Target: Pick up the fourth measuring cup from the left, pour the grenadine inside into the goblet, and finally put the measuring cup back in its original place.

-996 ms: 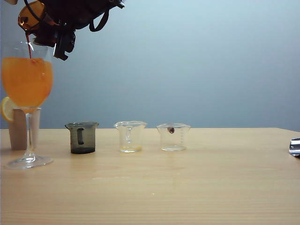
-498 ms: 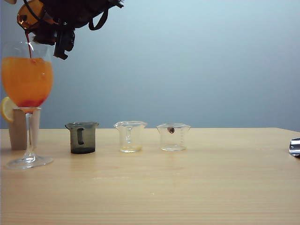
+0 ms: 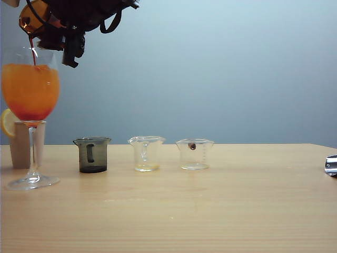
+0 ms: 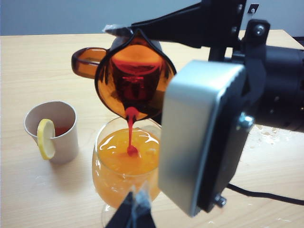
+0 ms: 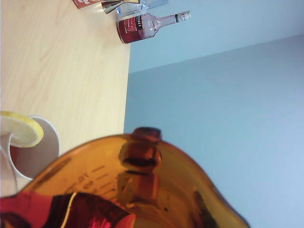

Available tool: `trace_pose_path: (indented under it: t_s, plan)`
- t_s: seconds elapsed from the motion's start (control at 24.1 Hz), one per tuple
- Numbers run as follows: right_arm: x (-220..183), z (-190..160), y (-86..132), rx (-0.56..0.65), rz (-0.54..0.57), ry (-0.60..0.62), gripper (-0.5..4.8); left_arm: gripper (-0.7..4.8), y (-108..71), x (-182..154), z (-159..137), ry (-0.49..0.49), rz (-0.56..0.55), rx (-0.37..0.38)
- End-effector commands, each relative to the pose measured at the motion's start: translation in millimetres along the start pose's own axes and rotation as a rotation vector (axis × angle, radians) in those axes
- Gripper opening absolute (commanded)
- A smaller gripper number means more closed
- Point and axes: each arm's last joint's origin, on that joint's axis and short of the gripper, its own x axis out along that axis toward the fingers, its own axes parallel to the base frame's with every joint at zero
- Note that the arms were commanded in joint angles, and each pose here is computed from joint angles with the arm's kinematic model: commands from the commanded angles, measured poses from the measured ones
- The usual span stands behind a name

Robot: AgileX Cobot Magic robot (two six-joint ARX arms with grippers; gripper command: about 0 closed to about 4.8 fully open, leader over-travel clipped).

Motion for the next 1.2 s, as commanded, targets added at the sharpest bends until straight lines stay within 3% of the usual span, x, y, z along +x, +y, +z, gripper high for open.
trace_pose_path:
  t_s: [0.04,1.2]
  plan:
    - [-1.5,3.0,-8.6,-0.028,-0.045,-0.009,0.08,-0.06,-0.2,-0.8,1.2,-0.012,-0.004,0.001]
    - [-1.7,4.3,-11.2,-0.156,-0.073,-0.026,0.13,-0.06,-0.2,-0.7,1.3,-0.013,-0.003,0.001]
